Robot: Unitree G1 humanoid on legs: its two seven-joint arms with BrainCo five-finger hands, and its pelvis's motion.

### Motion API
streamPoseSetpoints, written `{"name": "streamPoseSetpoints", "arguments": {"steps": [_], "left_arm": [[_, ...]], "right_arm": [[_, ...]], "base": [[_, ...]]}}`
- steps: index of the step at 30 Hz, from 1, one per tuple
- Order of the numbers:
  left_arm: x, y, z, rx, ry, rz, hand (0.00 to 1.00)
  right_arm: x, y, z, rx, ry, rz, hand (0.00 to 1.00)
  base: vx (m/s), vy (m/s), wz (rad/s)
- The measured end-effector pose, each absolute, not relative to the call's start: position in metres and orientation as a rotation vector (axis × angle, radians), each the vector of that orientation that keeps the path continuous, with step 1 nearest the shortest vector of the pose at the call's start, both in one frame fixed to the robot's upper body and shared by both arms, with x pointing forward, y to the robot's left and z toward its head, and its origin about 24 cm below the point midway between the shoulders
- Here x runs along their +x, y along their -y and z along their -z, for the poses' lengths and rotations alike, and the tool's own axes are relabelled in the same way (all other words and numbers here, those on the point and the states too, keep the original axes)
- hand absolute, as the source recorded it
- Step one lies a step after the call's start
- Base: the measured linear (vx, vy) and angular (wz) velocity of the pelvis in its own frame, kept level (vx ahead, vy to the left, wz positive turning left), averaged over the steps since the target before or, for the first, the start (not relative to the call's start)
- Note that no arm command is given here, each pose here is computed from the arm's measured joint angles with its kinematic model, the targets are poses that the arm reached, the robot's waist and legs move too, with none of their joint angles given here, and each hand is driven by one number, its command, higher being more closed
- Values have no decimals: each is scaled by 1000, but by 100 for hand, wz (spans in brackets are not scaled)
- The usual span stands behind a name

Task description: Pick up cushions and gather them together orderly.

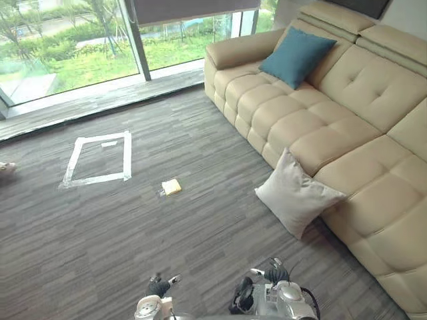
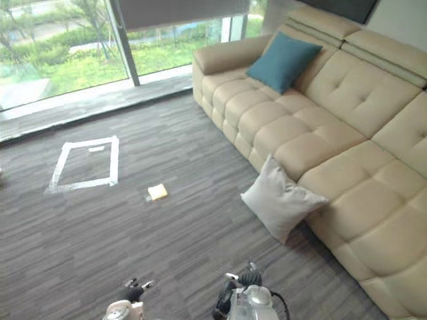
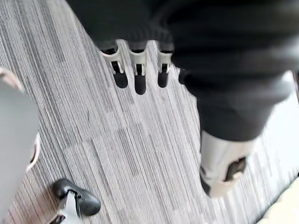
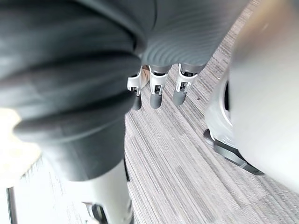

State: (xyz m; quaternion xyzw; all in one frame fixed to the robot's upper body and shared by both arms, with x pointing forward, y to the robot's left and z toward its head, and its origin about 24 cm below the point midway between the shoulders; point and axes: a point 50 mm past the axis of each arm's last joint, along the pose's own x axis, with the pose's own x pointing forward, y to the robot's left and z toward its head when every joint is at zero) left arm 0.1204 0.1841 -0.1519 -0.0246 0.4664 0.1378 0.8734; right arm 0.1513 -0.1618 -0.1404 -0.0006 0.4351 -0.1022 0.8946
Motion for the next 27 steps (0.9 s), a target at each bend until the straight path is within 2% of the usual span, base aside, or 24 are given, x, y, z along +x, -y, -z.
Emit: {"name": "streamPoseSetpoints", "arguments": {"steps": [8, 13, 16, 20, 27], "left_arm": [[132, -190, 143, -78, -897, -337, 0], [134, -187, 142, -94, -878, -352, 0], [132, -196, 143, -76, -891, -368, 0], [125, -194, 148, -76, -939, -365, 0], [123, -193, 151, -48, -962, -335, 0]], "right_arm": [[147, 163, 144, 11, -938, 237, 0], [142, 153, 147, -10, -970, 199, 0], [133, 139, 150, -1, -995, 157, 0], [136, 145, 148, 0, -973, 176, 0], [140, 148, 145, -4, -942, 178, 0]], "base": [[344, -50, -86], [417, 245, -106], [415, 290, -116], [288, 235, -100], [171, 47, -29]]}}
